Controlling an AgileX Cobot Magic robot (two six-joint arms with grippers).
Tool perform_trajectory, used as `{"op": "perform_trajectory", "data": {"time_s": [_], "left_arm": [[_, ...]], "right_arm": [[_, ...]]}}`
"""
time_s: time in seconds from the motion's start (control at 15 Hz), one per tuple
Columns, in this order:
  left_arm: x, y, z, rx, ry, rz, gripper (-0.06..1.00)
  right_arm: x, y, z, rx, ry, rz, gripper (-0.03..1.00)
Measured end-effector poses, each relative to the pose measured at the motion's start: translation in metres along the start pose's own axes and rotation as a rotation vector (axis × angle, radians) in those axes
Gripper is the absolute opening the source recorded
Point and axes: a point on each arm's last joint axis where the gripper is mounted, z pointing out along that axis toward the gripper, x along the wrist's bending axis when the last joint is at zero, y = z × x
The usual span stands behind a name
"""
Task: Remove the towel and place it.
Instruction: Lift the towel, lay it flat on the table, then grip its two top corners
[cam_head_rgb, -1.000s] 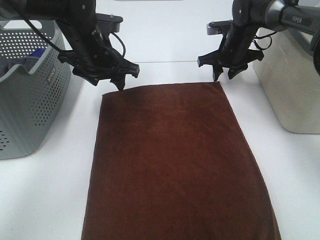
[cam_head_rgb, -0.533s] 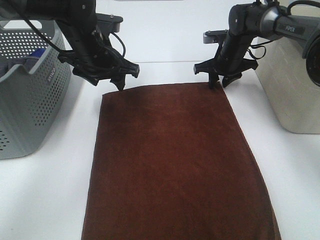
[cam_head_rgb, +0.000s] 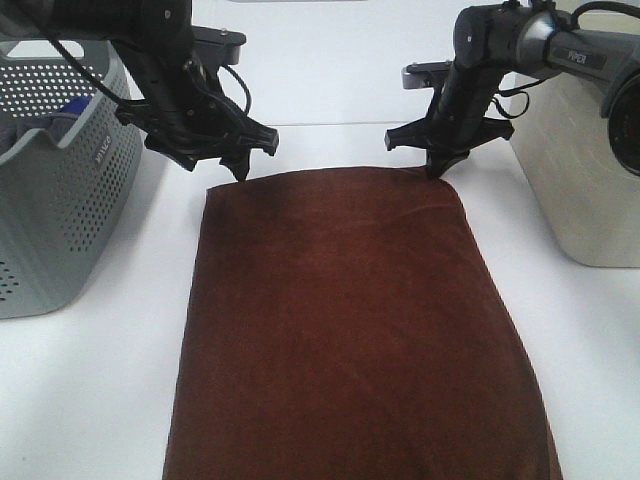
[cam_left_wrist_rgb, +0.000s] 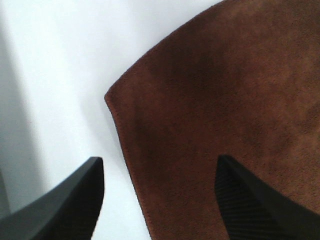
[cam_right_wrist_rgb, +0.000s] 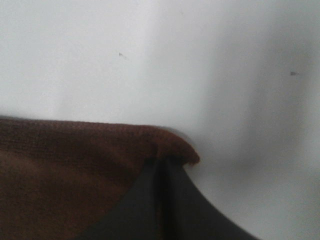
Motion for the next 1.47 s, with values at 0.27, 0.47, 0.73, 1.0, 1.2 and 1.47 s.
{"op": "perform_trajectory", "data": {"time_s": [0.27,0.47,0.73,1.0,1.2,1.47], "left_arm": [[0.002,0.0,0.011,-0.013,-0.002,-0.039,0.62],[0.019,-0.004,0.04,0.047,-0.019,-0.155,0.62],[0.035,0.0,0.063,0.07,-0.101,-0.279,0.62],[0.033,0.011,0.082,0.048,-0.129,-0.3,0.62],[0.03,0.018,0.091,0.05,-0.153,-0.323,0.62],[0.029,0.016,0.1,0.078,-0.157,-0.328,0.62]], "right_arm": [[-0.005,0.006,-0.024,0.07,-0.05,-0.026,0.0],[-0.006,0.006,-0.029,0.091,-0.054,-0.024,0.0],[-0.006,0.006,-0.029,0.095,-0.054,-0.024,0.0],[-0.006,0.006,-0.029,0.092,-0.054,-0.024,0.0],[-0.006,0.007,-0.029,0.085,-0.053,-0.025,0.0],[-0.006,0.007,-0.029,0.08,-0.053,-0.026,0.0]]}}
